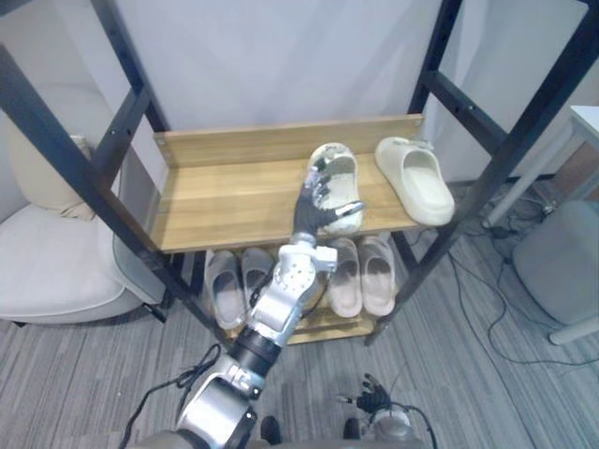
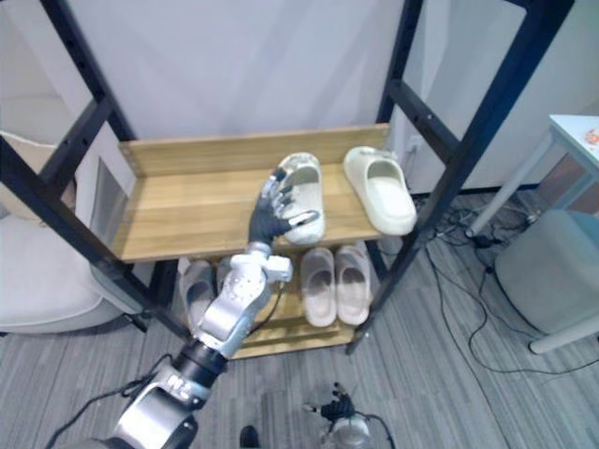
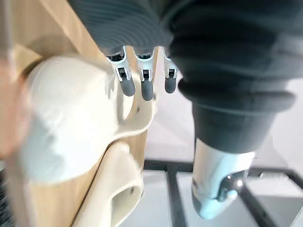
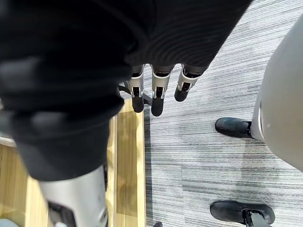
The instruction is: Organize the slippers on the shoe rack
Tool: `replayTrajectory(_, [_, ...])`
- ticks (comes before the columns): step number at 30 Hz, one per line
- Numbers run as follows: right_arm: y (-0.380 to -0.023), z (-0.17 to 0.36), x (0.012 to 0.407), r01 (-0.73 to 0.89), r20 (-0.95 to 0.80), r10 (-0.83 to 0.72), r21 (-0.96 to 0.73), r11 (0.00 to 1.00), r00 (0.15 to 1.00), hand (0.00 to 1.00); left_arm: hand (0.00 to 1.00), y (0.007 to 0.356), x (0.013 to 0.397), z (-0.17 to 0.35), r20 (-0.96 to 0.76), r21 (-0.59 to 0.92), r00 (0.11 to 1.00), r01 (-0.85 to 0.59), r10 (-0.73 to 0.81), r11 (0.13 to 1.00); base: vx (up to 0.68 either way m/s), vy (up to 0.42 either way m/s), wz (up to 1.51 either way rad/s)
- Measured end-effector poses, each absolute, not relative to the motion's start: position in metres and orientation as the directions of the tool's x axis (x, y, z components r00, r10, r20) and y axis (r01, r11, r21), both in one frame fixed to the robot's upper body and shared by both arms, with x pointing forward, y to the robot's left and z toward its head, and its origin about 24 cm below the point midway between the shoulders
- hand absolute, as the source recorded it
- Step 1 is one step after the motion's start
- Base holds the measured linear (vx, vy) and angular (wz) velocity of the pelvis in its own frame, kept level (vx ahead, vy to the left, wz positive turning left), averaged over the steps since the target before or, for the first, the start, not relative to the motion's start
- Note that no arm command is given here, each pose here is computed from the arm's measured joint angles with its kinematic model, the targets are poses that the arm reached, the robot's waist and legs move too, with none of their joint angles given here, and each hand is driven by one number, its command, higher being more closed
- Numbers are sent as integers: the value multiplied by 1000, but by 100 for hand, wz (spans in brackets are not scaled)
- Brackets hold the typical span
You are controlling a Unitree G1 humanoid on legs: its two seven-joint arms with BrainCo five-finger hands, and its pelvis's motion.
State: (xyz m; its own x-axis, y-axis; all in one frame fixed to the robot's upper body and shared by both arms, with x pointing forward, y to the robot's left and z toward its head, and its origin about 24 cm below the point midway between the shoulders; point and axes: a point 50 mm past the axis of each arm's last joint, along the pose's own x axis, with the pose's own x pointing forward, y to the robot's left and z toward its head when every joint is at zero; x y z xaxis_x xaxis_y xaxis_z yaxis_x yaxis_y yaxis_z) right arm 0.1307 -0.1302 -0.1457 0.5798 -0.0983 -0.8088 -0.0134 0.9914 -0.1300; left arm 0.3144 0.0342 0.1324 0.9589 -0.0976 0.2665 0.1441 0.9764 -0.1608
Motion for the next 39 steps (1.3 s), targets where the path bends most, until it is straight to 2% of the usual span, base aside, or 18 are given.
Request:
replayTrajectory(8, [-128, -145, 132, -15, -806, -91, -123, 992, 584, 0, 0, 49, 317, 135, 271, -198, 962, 87, -30, 976, -6, 1, 1])
replayTrajectory(18, [-125, -145, 132, -24, -808, -77, -112, 993, 584, 0, 0, 58, 312, 89, 105, -175, 994, 32, -13, 984, 0, 0, 0])
replayTrajectory(29, [-124, -146, 130, -25, -813, -76, -110, 994, 578, 0, 0, 51, 311, 81, 102, -131, 992, 84, -71, 988, 0, 0, 0])
replayTrajectory(39, [-127, -147, 130, -25, -814, -84, -120, 992, 574, 0, 0, 30, 317, 79, 81, -54, 984, 165, -160, 985, -5, 2, -2])
